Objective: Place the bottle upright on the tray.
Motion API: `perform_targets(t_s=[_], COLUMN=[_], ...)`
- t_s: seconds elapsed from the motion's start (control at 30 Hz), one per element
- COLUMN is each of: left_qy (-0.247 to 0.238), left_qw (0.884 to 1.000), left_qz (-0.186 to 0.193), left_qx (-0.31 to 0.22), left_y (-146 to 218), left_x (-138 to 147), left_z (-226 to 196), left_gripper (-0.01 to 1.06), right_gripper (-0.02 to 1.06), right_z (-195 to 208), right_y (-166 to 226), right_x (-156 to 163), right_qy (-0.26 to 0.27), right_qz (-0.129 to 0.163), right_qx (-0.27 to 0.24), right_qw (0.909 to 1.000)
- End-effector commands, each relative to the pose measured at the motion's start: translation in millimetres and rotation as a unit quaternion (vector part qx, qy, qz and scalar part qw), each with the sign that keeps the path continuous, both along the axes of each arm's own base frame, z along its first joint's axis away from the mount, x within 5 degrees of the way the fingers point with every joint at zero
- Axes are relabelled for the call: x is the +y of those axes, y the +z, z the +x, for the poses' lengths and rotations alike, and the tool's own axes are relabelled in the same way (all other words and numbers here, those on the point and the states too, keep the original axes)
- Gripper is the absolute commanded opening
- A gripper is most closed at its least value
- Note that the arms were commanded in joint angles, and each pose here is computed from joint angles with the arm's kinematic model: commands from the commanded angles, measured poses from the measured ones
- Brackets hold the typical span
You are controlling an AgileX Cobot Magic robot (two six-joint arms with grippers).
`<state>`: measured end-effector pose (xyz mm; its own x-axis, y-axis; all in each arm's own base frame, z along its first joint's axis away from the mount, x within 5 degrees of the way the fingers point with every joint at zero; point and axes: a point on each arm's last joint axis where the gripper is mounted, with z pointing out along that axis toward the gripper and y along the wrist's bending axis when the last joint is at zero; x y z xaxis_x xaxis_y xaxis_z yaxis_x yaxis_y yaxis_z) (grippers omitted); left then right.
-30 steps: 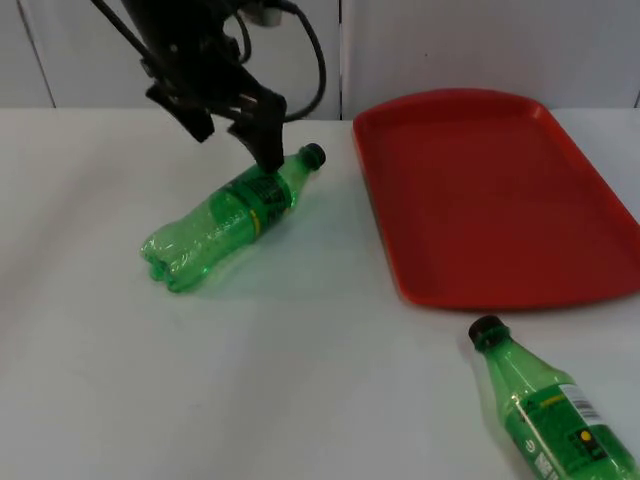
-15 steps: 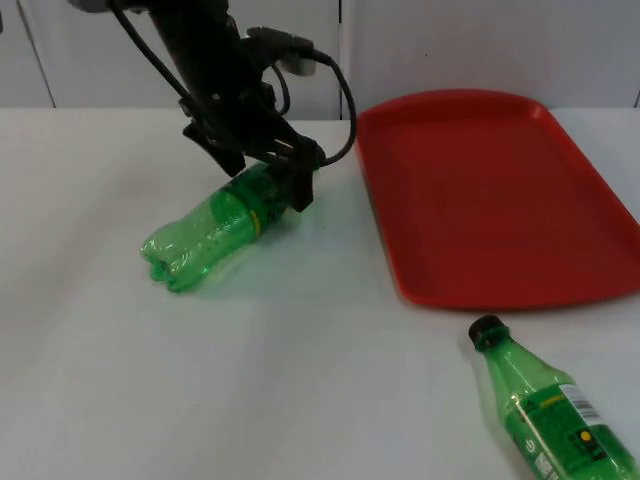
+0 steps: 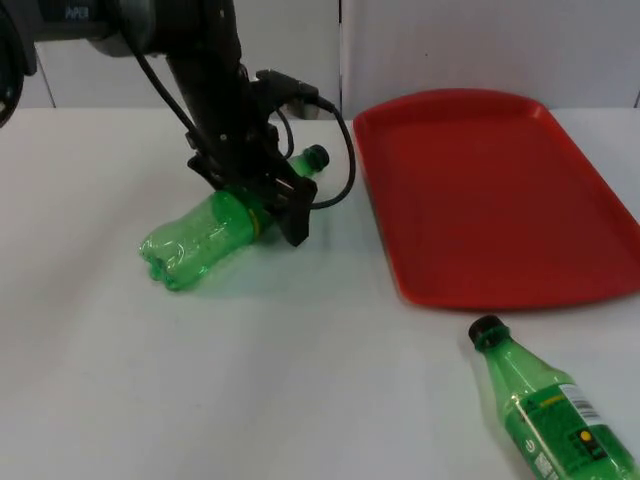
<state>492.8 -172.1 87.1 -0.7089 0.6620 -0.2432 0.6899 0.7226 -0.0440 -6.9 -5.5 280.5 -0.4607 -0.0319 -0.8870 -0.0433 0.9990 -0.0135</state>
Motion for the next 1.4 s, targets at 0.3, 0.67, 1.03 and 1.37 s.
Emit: perform_targets(t_s=[0.3, 0.67, 1.03, 1.37], left_qy=[-0.001, -0.003, 0.001, 0.031], left_qw=[1.0, 1.0, 1.0, 0.998], left_qz=[-0.001, 0.003, 0.02, -0.035], left_qx=[-0.02, -0.011, 0.008, -0.042], left_y=[4, 3, 3, 79], left_x=[-2, -2, 1, -3], left_z=[3, 1, -2, -5], left_gripper=[0.99, 0.79, 0.05, 0.0], right_gripper=[1.05, 1.05, 1.05, 1.05], right_z=[0, 0, 0, 0], right_y=[0, 0, 0, 0], right_x=[0, 0, 0, 0], right_qy=[-0.002, -0.002, -0.002, -0.002], right_qz=[0.001, 0.001, 0.001, 0.001], right_qx=[-0.003, -0.003, -0.003, -0.003], right_qw=[1.0, 1.0, 1.0, 1.0])
